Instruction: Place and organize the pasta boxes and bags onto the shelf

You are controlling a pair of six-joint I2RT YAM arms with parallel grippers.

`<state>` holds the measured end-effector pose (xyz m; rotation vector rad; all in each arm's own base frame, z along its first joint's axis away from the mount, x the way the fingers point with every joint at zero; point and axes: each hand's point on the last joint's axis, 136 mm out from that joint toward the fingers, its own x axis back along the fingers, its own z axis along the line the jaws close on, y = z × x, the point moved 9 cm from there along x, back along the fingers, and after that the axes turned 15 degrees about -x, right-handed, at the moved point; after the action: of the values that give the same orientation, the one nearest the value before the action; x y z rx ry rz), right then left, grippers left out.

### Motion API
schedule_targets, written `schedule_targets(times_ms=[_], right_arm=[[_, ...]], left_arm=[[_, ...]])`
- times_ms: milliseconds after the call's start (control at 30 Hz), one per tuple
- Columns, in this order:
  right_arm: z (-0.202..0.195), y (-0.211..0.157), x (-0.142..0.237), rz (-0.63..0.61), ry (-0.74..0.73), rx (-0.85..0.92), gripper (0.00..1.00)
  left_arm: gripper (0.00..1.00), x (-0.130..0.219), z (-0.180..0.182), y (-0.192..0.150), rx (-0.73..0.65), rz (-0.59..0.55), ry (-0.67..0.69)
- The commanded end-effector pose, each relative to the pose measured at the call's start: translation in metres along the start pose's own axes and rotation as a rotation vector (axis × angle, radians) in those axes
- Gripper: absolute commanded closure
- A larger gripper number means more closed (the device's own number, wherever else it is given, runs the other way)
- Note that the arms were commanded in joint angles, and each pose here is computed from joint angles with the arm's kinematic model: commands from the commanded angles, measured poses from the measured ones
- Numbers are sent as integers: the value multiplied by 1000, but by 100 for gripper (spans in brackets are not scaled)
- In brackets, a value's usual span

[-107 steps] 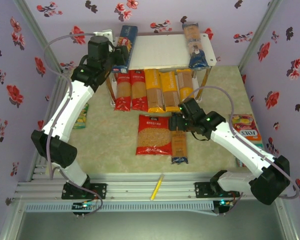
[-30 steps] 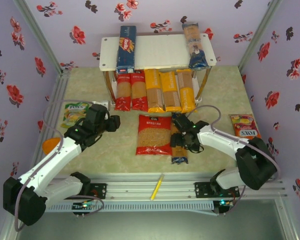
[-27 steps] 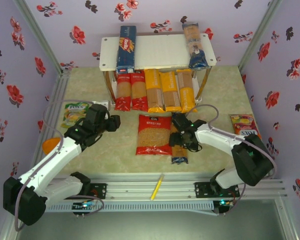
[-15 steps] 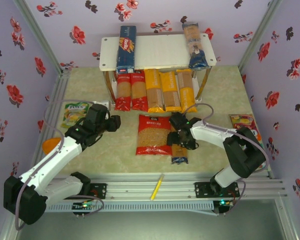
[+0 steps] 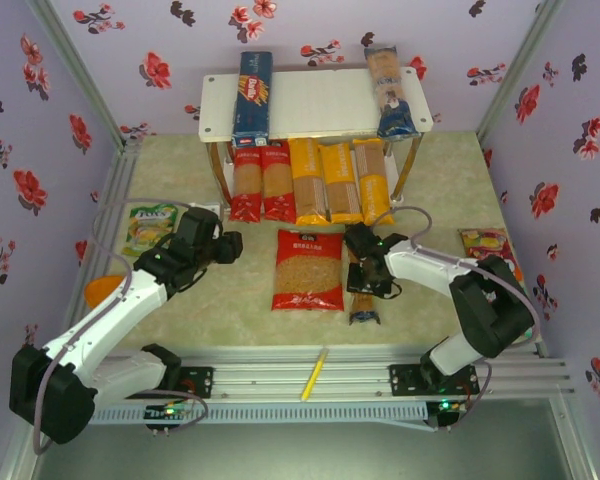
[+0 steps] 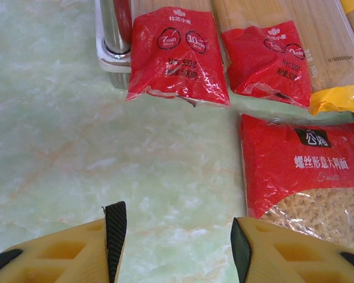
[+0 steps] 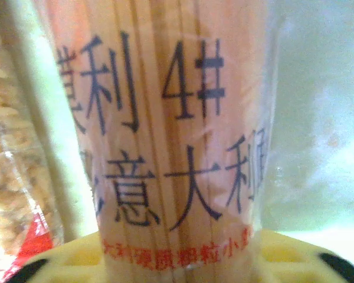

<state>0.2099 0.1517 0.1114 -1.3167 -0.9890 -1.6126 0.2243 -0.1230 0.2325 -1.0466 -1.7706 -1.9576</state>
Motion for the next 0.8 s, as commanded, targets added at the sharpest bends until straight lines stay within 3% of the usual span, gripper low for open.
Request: schedule_targets(times_ms=[0,133,467,767], right_arm=[[-10,-11,7,48,-16,7,70],[-16,-17,32,34,1,30,84],[-28,-53,133,-91,199,240,88],[10,-63,248,-370,461,497,87]], left_arm=[[49,5,-2,13,-8,-38,-10],[49,5,-1,16,-17,-41,-6],[49,2,1,37,-44,-59,-3],[50,-1,1,46,-24,-55,-25]])
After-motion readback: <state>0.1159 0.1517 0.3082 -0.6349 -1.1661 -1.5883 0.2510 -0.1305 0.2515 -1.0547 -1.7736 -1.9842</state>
